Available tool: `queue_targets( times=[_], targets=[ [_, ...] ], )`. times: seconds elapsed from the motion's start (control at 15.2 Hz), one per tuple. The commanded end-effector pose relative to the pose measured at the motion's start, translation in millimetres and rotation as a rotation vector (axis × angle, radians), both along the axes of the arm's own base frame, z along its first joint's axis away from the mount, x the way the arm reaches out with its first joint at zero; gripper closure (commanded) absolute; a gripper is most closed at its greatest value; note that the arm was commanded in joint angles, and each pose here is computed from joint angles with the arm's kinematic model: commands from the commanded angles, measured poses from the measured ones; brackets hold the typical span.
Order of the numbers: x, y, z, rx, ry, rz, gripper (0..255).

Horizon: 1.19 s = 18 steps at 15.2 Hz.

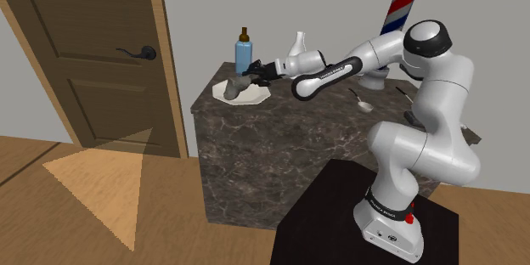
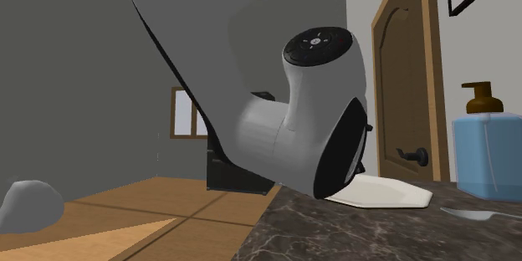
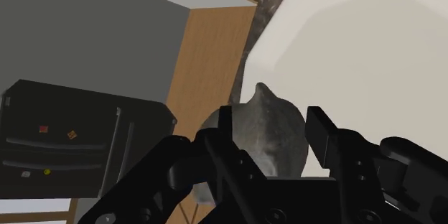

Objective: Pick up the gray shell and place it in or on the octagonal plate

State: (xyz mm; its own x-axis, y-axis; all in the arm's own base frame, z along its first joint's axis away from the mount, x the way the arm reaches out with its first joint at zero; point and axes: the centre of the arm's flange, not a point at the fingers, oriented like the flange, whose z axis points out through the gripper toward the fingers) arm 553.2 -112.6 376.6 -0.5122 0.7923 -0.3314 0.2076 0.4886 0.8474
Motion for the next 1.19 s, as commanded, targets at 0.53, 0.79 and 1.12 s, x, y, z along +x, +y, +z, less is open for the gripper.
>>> queue_targets(
  times=[0.53, 0.79, 1.12],
  targets=[
    [0.4, 11.6, -20.2, -0.029, 0.100, 0.036, 0],
    [-38.3, -7.4, 5.1, -0.029, 0.100, 0.036, 0],
    [-38.3, -7.4, 5.1, -0.029, 0.100, 0.036, 0]
  ],
)
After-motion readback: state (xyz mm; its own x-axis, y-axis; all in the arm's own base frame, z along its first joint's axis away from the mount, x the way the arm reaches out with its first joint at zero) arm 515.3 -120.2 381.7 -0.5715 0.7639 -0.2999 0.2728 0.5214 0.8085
